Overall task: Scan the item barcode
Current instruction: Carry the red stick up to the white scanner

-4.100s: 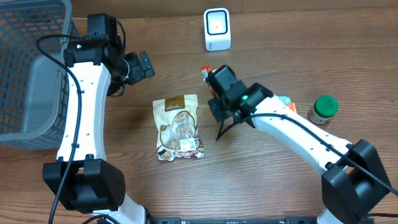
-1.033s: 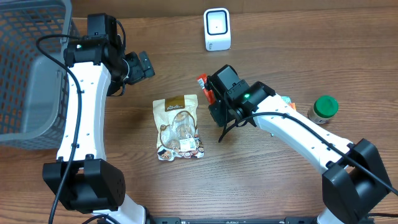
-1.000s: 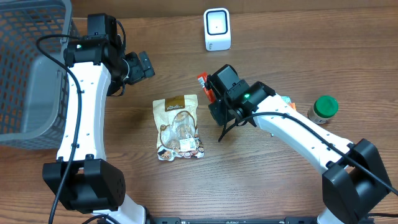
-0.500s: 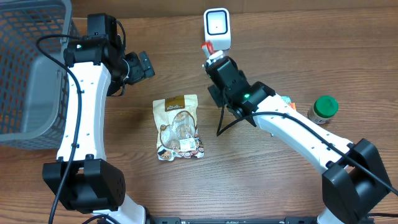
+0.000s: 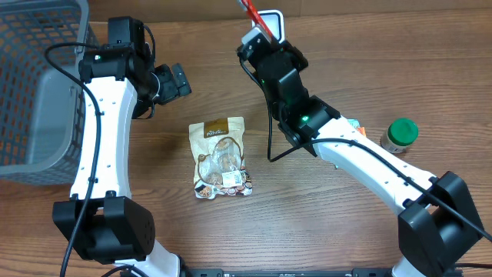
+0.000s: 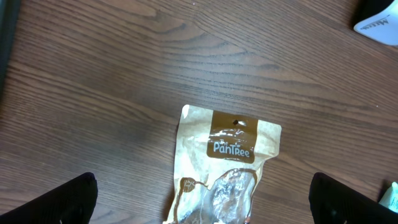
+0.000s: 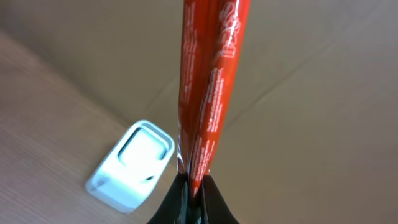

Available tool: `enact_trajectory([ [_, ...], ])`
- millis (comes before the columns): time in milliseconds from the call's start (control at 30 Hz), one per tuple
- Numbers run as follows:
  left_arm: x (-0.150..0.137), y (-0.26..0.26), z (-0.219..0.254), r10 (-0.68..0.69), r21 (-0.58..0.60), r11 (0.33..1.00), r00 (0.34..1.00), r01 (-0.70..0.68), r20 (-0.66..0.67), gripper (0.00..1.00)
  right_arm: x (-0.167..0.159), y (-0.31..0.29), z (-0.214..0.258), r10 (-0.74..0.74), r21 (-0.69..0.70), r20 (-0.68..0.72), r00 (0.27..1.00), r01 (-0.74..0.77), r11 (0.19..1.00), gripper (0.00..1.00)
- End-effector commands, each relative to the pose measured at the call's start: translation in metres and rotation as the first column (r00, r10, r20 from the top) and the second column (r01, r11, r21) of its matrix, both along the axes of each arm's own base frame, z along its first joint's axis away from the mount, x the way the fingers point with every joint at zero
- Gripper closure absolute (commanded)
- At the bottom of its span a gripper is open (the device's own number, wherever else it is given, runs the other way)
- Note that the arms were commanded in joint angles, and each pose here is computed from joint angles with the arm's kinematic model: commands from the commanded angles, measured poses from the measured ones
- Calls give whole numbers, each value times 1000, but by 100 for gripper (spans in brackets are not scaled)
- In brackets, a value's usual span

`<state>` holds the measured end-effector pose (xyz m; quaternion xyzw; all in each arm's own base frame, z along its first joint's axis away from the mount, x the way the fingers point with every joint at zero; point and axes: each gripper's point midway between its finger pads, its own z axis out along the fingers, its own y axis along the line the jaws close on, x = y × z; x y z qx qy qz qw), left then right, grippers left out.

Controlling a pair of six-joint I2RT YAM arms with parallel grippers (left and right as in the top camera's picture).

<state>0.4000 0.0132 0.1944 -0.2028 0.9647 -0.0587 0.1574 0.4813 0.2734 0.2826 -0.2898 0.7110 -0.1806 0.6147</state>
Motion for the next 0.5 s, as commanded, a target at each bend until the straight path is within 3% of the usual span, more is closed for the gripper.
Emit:
enact_trajectory([
  [0,0,-2,12,-17,9,1000,999,17,34,0,11,-11,19,-6,-190,104,995,25,981,96],
  [200,0,-2,12,-17,9,1000,999,17,34,0,36,-28,29,-31,-303,230,973,102,948,96],
  [467,1,-2,12,-17,9,1000,999,17,34,0,64,-27,-7,-53,-403,365,930,209,891,96],
])
